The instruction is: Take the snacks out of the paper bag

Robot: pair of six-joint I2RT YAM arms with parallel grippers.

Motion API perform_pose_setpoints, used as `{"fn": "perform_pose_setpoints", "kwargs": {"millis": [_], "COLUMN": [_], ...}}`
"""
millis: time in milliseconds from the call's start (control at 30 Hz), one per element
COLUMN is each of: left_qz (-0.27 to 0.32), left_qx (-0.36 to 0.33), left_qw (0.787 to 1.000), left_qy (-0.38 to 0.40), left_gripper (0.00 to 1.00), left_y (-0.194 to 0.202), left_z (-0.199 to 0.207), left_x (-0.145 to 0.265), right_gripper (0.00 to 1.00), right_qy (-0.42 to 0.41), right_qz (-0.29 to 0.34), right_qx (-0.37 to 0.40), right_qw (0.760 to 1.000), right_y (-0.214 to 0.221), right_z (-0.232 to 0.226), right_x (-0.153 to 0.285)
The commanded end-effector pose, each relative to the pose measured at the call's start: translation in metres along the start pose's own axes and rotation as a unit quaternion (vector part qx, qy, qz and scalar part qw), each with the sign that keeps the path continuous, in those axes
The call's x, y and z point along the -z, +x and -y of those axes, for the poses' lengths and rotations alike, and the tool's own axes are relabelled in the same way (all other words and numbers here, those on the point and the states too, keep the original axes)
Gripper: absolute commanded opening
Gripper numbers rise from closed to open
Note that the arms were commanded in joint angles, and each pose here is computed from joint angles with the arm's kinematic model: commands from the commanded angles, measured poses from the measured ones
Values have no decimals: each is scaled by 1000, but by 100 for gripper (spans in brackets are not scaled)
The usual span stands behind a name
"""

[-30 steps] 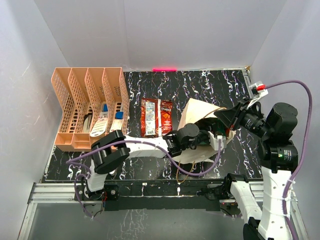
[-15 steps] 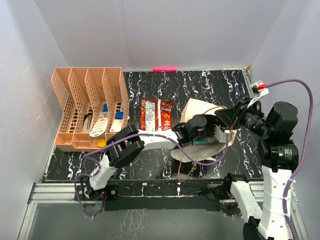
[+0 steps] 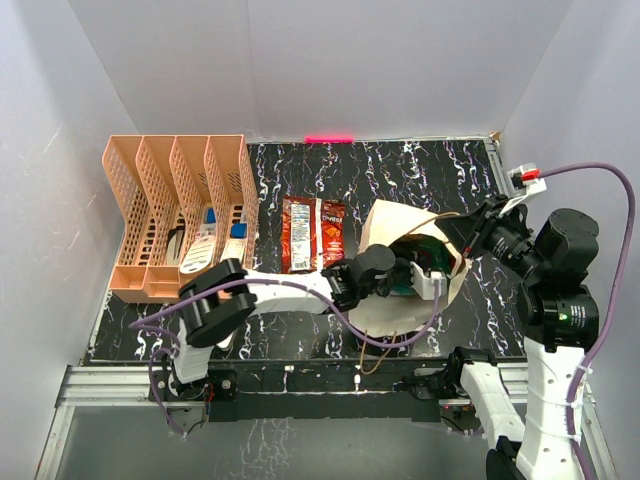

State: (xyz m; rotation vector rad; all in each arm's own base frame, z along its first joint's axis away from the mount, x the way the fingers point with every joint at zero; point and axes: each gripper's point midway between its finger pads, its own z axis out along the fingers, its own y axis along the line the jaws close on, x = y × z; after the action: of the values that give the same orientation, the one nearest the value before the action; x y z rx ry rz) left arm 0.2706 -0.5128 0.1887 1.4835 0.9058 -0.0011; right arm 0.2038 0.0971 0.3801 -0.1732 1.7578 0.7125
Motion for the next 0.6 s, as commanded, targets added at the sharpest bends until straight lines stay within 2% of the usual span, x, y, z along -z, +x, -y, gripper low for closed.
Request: {"fn": "perform_pose_setpoints", "kwargs": {"millis": [0,133,333,567], "left_qz": [54,65,94,131], "left_qx": [61,65,54,71], "left_qw": [995,994,994,987], "left_qy": [-57,-51,0,52], "left_gripper": [0,0,0,0], "left_y": [-50,-63,-101,-136], "left_z": [-67,-71,-66,-73], "left_x": [44,62,88,111], "right_gripper": [8,8,8,8], "right_qy": [35,57,67,-29], "right_qz": [72,84,96,67], "right_qx": [19,9,13,17], "right_qw": [997,995,993,997], "right_y": [-46,-59,-73,-60], "right_z": [4,10,15,-7], "right_x": [1,-1,-4,-18]}}
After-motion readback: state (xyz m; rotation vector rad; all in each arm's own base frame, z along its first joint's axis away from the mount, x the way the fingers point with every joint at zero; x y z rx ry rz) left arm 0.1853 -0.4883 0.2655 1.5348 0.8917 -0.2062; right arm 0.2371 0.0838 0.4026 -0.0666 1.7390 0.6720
